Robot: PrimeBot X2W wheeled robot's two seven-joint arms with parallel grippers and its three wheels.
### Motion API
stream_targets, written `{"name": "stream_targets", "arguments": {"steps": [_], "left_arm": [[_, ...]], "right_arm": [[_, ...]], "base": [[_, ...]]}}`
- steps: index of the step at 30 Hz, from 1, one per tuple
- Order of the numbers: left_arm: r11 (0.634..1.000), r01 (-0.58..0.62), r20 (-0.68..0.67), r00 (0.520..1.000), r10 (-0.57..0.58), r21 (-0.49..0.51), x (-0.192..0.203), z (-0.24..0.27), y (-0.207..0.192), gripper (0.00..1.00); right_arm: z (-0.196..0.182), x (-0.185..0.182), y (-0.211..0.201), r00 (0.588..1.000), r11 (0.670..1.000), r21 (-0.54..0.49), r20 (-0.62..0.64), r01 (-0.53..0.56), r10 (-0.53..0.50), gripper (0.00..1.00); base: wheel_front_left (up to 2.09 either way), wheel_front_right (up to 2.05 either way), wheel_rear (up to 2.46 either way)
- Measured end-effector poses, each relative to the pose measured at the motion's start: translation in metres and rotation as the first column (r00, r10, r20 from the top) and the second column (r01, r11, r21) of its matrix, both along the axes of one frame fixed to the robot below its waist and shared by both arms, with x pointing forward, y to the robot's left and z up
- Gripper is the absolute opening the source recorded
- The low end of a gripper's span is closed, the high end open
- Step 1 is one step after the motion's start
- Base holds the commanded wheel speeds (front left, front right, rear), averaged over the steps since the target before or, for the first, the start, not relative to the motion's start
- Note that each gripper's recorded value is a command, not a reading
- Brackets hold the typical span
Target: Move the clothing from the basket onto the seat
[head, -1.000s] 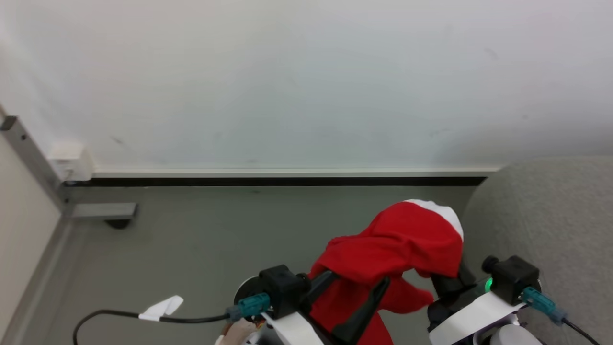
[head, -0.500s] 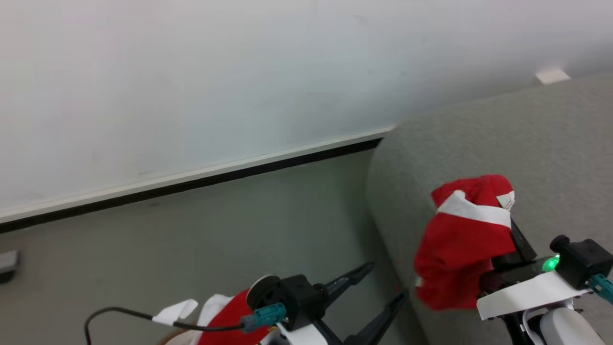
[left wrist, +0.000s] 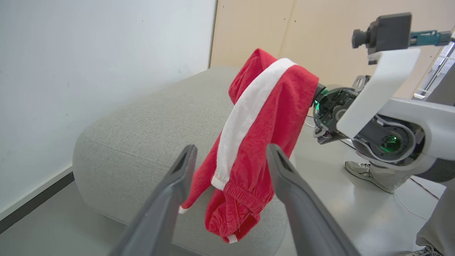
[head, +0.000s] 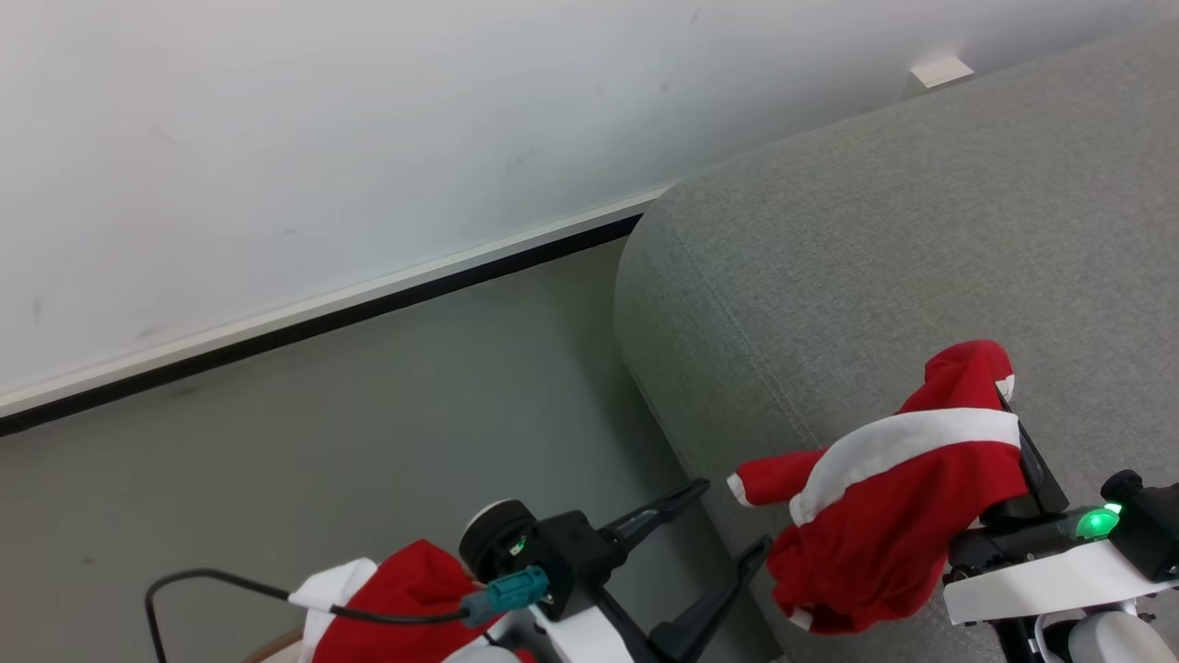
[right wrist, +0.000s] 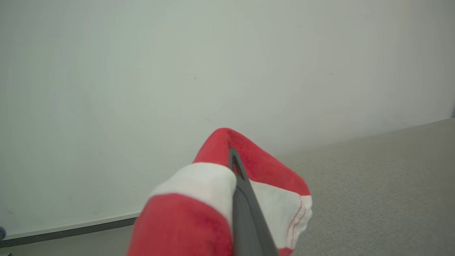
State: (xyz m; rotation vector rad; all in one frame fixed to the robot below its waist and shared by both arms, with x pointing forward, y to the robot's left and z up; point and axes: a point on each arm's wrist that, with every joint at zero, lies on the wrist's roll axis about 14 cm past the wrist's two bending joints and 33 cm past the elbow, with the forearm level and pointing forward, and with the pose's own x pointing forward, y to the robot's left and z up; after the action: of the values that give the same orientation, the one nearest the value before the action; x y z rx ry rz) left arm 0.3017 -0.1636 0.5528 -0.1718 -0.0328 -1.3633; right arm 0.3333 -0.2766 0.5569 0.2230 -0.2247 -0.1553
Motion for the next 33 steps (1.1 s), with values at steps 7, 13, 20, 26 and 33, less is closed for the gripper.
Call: {"name": "stream_targets", "arguments": {"steps": [7,13,20,26,33], "left_arm": [[0.999,-0.035,0.001,0.999,0.035,0.006,0.013,-0.003,0.008,1.00],[0.998,-0.055,0.011,0.998,0.055,0.009,0.033,-0.008,0.016,1.00],[0.997,-0.078,0.000,0.997,0.078,0.012,0.064,-0.023,0.028,1.00],[0.994,-0.108,-0.026,0.994,0.108,0.022,0.089,-0.042,0.039,1.00],[0.981,-0.185,-0.078,0.979,0.190,0.064,0.129,-0.085,0.067,1.00]], "right_arm": [[0.006,0.018,0.010,0.999,0.999,-0.019,0.005,-0.045,0.045,0.00],[0.040,0.058,-0.005,0.999,0.990,-0.134,0.031,-0.040,0.045,0.00],[0.093,0.120,-0.033,0.999,0.947,-0.322,0.043,0.012,0.002,0.00],[0.114,0.166,-0.050,0.998,0.925,-0.377,0.059,0.051,-0.030,0.00],[0.086,0.230,-0.117,0.983,0.905,-0.395,-0.030,0.156,-0.182,0.00]], "base": [[0.00,0.00,0.00],[0.00,0.00,0.00],[0.00,0.00,0.00],[0.00,0.00,0.00],[0.00,0.00,0.00]]}}
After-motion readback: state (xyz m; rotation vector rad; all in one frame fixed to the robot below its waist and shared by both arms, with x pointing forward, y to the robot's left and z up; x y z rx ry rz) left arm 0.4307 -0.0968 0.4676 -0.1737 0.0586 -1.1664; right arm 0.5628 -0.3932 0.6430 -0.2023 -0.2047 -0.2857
